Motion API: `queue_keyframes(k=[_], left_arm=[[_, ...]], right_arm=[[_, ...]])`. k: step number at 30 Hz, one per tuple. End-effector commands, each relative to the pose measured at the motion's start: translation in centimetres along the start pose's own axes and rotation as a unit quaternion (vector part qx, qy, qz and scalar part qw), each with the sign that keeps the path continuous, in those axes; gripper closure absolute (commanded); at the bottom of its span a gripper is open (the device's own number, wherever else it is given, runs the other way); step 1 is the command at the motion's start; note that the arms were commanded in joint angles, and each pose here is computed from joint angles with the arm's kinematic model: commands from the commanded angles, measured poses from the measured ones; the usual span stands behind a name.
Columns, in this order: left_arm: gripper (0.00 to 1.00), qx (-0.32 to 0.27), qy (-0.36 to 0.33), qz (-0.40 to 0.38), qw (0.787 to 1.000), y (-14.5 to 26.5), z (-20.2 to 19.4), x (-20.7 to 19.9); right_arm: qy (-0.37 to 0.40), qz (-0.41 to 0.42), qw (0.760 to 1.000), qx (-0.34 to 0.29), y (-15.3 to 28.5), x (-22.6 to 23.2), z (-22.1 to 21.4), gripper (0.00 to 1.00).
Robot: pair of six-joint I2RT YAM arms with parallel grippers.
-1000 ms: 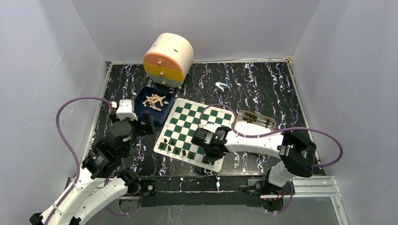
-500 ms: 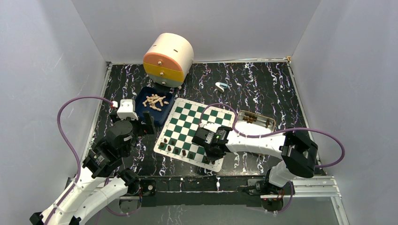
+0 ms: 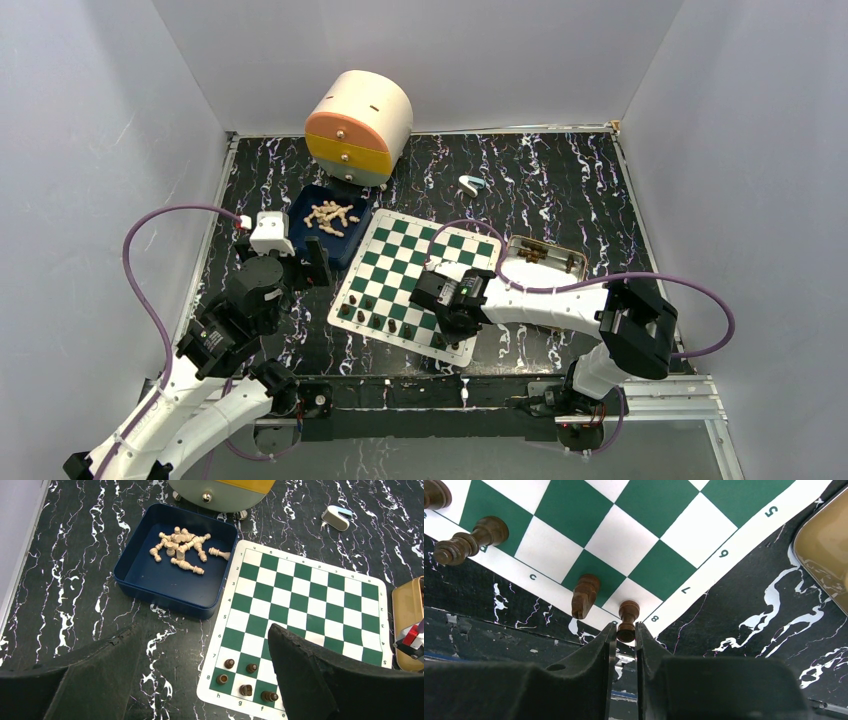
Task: Set up the chess pieces on the board
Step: Adjust the chess piece on the chessboard, then pick up the chess piece from the storage box.
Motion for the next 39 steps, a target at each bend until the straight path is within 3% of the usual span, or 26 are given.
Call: queue_keyframes(k=[1,13,22,29,39], left_arm=[[0.08,-0.001,0.001,0.009,1.0,-0.2,0.0,0.2],[0.07,-0.001,0.0,0.008,1.0,-0.2,-0.1,0.1],[0.04,0.029,-0.01,-0.025,0.999,-1.0,-1.1,-1.6],[0.04,0.076,-0.034,-0.041,0.996,-2.5,-3.0,-3.1],[0.1,0.122,-0.107,-0.163,0.973,-3.2,-4.9,-7.1]], right_arm=[[-0.006,-0.001,1.0,-0.007,0.0,-0.1,0.4,0.71],[-0.008,0.004,1.0,-0.013,0.6,0.3,0.9,0.61],[-0.031,0.008,0.998,-0.06,2.7,-0.7,4.4,0.58],[-0.082,0.027,0.987,-0.134,5.9,-3.7,10.0,0.6],[-0.158,-0.026,0.962,-0.222,5.9,-13.6,15.7,0.62]])
Point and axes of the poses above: each gripper's point midway between its finger pads, its own y axis back along the fingers, its own x axis along the line the jaws close on, z = x × y, the point moved 2 cm from there along y, back along the fingers, and after that the axes turned 8 degrees about -y, right-handed, at the moved point
